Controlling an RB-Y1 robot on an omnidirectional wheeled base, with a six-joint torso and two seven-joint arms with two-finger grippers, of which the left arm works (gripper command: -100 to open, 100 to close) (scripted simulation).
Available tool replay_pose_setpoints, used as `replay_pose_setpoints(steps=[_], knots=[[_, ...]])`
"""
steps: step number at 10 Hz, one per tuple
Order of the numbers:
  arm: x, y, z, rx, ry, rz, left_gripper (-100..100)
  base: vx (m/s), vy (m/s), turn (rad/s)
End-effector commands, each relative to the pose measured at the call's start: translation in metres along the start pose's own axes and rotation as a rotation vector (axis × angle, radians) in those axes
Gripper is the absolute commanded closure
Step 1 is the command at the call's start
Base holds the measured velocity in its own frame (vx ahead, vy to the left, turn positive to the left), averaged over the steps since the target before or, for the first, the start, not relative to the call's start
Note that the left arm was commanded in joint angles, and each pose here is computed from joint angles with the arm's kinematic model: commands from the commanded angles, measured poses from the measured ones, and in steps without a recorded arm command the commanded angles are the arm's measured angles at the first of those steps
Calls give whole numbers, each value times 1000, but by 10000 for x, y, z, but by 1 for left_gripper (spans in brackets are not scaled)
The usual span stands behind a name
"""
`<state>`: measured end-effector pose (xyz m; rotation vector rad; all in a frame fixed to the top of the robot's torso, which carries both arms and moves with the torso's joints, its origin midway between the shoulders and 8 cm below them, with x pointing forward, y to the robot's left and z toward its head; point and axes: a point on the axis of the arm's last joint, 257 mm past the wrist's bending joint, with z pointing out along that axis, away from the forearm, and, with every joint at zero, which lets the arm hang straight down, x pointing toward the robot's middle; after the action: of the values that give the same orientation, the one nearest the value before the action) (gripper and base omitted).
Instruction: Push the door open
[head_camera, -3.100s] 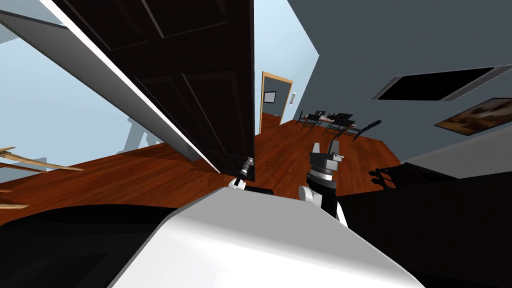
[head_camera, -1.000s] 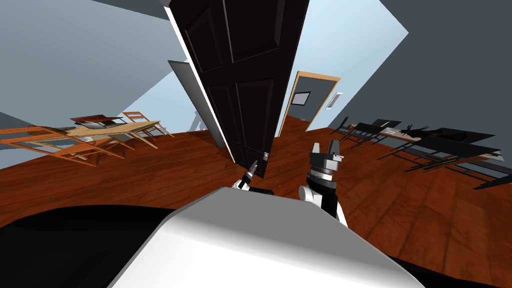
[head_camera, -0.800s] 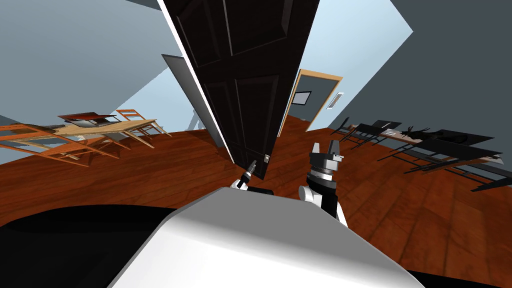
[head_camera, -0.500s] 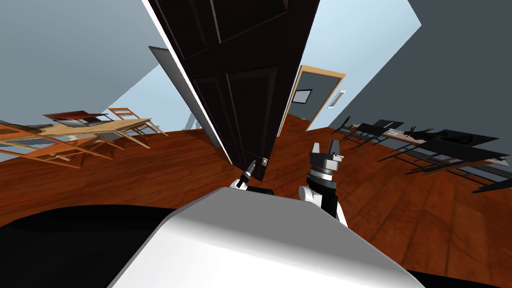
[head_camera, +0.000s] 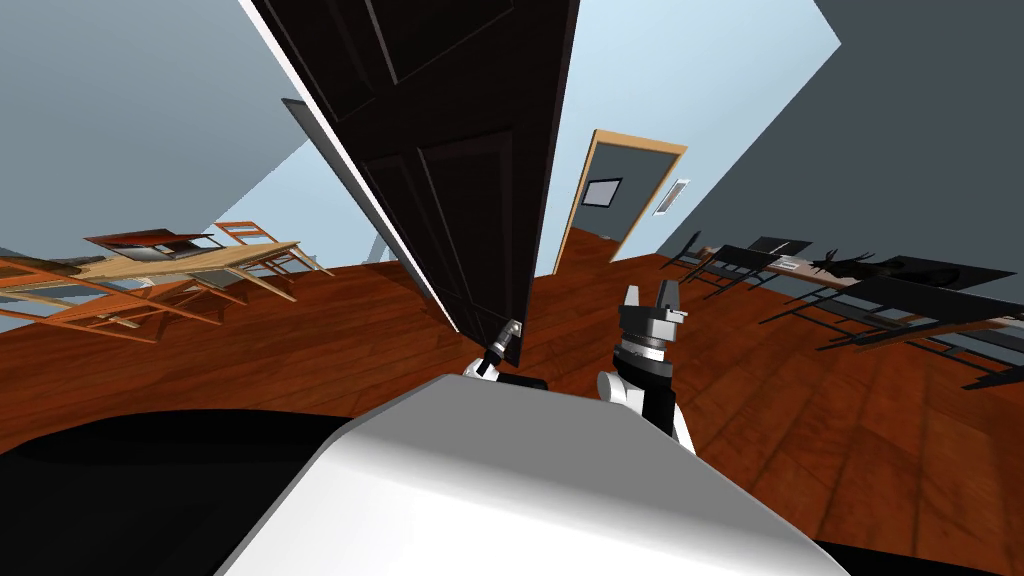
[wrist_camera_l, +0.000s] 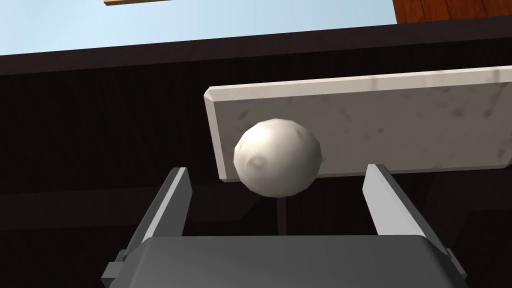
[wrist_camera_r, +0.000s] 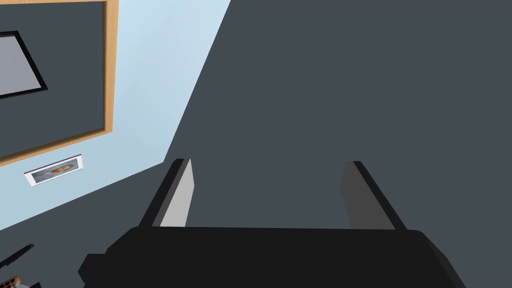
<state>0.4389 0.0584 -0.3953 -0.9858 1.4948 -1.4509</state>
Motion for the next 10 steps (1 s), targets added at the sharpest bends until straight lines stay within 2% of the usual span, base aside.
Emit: replay_pose_setpoints(steps=[1,6,7,8,9,10], knots=[[10,1,2,0,3,2,100,-8,10,-24],[10,1,2,0,3,2,100,-6,12,-7],[-164,36,-27,-8,-17,18,100,73,-69,52],[-164,36,-27,-8,-17,18,100,90,-81,49],[-112,83,-94,-15,4,34,-100,-8,-6,150],[-75,98,-129,-18,17,41,-100,-70,50,157]])
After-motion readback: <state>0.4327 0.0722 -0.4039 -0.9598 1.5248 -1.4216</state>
